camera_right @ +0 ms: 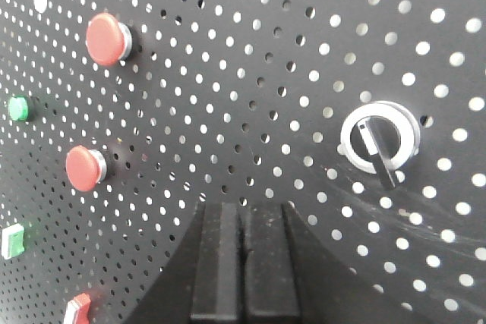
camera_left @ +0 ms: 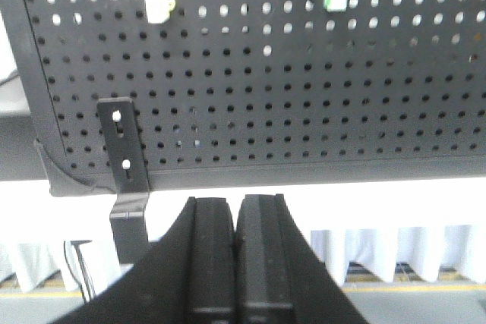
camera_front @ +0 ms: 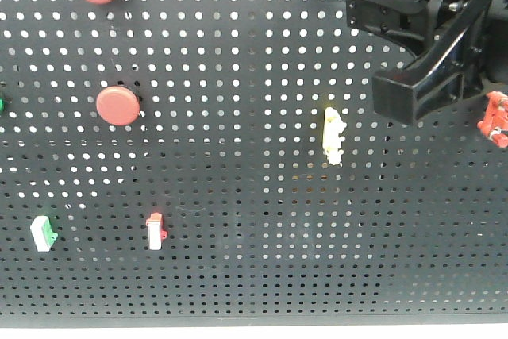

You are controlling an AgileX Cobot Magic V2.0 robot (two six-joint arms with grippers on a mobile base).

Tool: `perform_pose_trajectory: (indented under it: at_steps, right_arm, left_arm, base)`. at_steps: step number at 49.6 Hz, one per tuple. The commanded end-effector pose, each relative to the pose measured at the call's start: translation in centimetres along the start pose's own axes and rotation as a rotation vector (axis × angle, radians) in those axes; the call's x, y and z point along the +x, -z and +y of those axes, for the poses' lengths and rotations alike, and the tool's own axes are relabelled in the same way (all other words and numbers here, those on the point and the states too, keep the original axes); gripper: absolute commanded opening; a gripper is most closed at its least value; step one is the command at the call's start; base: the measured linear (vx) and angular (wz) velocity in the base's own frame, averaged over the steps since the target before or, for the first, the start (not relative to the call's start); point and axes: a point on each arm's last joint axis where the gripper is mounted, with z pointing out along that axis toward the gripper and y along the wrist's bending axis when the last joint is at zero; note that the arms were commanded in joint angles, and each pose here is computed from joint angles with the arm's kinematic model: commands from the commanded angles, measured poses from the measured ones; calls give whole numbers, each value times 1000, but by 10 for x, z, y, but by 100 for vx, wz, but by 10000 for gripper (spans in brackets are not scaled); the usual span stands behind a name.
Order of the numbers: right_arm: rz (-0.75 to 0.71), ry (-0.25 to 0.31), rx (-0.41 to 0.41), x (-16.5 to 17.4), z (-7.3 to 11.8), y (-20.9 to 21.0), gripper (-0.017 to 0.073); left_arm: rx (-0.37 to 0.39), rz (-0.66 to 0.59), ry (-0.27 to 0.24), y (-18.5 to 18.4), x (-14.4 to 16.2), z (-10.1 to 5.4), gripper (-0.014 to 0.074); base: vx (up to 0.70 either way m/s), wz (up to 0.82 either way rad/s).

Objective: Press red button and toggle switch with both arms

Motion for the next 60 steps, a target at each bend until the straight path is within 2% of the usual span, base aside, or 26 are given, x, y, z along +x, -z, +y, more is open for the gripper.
perform_pose_trajectory:
  at_steps: [1,21,26,31,39,45,48,53,60]
  right_arm:
    - [-120,13,37,-19,-6,11,0]
    - [-115,11,35,-18,-6,10,0]
    - [-126,43,61,-22,-12,23,0]
    - [-134,-15,109,-14,-20,45,0]
    - [-150,-84,292,43,-20,103,0]
    - [-118,-118,433,98,-3,147,0]
    - [-90,-116,500,126,7,162,0]
    - [-47,-115,575,165,22,177,0]
    - [11,-130,628,218,39,183,0]
  left_arm:
    - [-6,-46,18,-1,4,0,2]
    - [-6,-46,18,-1,4,0,2]
    - [-6,-46,18,-1,4,0,2]
    - [-6,-46,18,-1,4,0,2]
    - [-6,-46,18,-1,4,0,2]
    - [-6,-46,18,-1,4,0,2]
    - [-6,-46,18,-1,4,0,2]
    - [-6,-46,18,-1,4,0,2]
    - [-6,-46,18,-1,4,0,2]
  base:
    - [0,0]
    - [0,0]
    - [0,0]
    - [0,0]
    - [0,0]
    - [0,0]
    - [0,0]
    - [0,0]
    - [0,0]
